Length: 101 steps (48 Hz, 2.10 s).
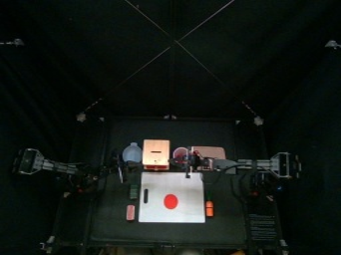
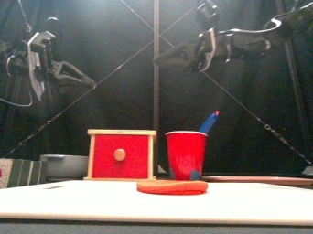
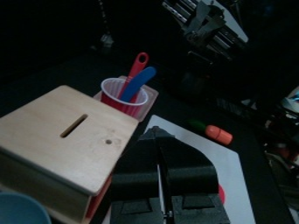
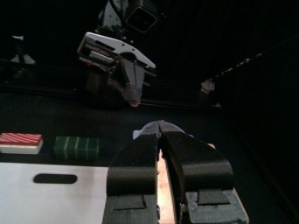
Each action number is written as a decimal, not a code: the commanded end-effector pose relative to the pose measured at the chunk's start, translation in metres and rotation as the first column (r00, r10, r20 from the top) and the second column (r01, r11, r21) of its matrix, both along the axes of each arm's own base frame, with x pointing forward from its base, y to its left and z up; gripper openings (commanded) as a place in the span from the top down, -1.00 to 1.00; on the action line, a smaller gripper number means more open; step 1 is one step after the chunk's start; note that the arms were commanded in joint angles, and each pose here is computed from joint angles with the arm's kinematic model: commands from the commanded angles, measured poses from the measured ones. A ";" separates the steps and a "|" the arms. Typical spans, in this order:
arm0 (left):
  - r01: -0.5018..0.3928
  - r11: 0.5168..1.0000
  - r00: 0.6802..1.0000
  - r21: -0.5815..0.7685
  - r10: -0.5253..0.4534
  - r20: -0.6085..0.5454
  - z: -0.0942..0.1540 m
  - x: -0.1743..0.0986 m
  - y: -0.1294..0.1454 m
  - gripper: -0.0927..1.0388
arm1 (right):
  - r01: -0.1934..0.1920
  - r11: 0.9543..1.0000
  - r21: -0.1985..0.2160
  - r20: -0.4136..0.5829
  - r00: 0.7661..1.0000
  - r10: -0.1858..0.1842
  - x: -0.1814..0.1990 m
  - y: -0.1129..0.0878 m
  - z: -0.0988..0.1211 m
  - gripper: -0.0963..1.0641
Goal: Get the cutter from the drawer then cut the dough then place the extra dough in the bowl
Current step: Open the drawer
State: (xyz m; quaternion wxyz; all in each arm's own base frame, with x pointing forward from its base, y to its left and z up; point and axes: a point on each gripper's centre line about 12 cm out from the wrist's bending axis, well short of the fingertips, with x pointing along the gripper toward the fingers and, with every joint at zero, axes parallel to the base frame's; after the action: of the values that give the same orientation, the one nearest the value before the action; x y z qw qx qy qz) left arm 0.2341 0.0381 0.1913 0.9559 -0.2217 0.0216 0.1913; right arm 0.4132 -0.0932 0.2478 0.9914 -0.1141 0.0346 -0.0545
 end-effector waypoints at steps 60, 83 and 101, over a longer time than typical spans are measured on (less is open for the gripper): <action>-0.216 0.834 0.976 -0.507 0.193 -0.098 -0.066 0.064 -0.022 -0.69 | 0.065 0.998 -0.003 -0.300 0.952 -0.063 0.066 -0.046 -0.095 0.80; -0.328 0.767 0.938 -0.551 0.332 -0.097 -0.085 0.085 -0.010 -0.69 | 0.057 0.998 -0.004 -0.312 0.949 -0.056 0.069 -0.042 -0.094 0.80; -0.360 0.752 0.922 -0.552 0.375 -0.091 -0.089 0.094 -0.005 -0.68 | 0.050 0.999 -0.003 -0.317 0.947 -0.048 0.070 -0.038 -0.098 0.80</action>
State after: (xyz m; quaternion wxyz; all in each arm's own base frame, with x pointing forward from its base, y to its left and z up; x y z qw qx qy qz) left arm 0.3197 0.0328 0.0957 0.7914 -0.4903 0.0342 0.3635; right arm 0.4844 -0.1325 0.1526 0.9733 -0.1177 0.1876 -0.0610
